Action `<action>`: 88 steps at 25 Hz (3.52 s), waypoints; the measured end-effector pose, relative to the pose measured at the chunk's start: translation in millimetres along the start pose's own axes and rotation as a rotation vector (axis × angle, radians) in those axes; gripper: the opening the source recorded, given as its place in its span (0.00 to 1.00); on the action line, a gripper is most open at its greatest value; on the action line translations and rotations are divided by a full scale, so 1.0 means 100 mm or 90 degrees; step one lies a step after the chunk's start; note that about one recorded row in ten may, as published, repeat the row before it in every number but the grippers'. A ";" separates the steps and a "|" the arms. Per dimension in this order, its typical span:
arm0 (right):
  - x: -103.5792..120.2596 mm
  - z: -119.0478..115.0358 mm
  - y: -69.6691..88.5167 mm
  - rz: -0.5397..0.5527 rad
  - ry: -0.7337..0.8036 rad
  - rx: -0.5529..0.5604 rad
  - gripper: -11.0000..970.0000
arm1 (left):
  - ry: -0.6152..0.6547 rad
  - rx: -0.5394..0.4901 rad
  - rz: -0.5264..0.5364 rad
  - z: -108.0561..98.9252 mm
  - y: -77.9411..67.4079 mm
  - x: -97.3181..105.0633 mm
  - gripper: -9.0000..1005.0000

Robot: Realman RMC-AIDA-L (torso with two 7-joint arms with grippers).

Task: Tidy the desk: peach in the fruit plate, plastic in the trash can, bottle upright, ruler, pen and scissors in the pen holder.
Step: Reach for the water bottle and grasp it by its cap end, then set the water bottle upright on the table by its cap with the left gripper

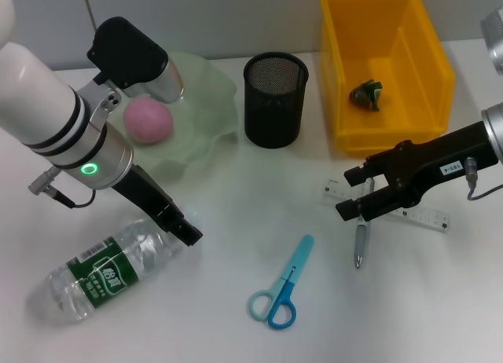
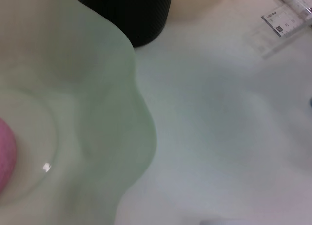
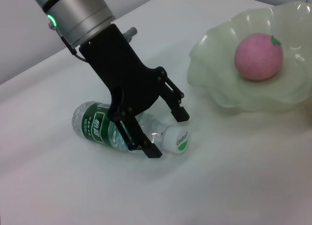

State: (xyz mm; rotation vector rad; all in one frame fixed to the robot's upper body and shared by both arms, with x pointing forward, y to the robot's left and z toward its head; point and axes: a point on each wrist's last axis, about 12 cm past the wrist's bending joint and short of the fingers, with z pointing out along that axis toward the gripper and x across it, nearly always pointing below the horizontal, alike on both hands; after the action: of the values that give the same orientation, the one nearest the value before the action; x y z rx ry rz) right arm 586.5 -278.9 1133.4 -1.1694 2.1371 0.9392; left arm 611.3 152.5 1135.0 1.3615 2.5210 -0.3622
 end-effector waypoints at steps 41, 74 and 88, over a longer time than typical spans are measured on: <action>-0.10 -0.02 -0.02 -0.018 -0.003 0.007 0.82 | 0.015 0.004 0.028 0.08 -0.02 -0.06 0.54; -0.11 -0.05 -0.03 -0.020 0.003 0.008 0.82 | 0.000 0.017 0.039 -0.17 -0.04 -0.18 0.45; -0.09 -0.06 -0.03 -0.012 0.003 0.011 0.82 | -0.018 0.026 0.035 -0.33 -0.03 -0.20 0.45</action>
State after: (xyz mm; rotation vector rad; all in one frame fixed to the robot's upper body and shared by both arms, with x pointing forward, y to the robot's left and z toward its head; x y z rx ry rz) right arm 593.3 -280.1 1142.5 -1.1816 2.1301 0.9100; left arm 615.7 146.2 1173.3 1.4284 2.4608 -0.4209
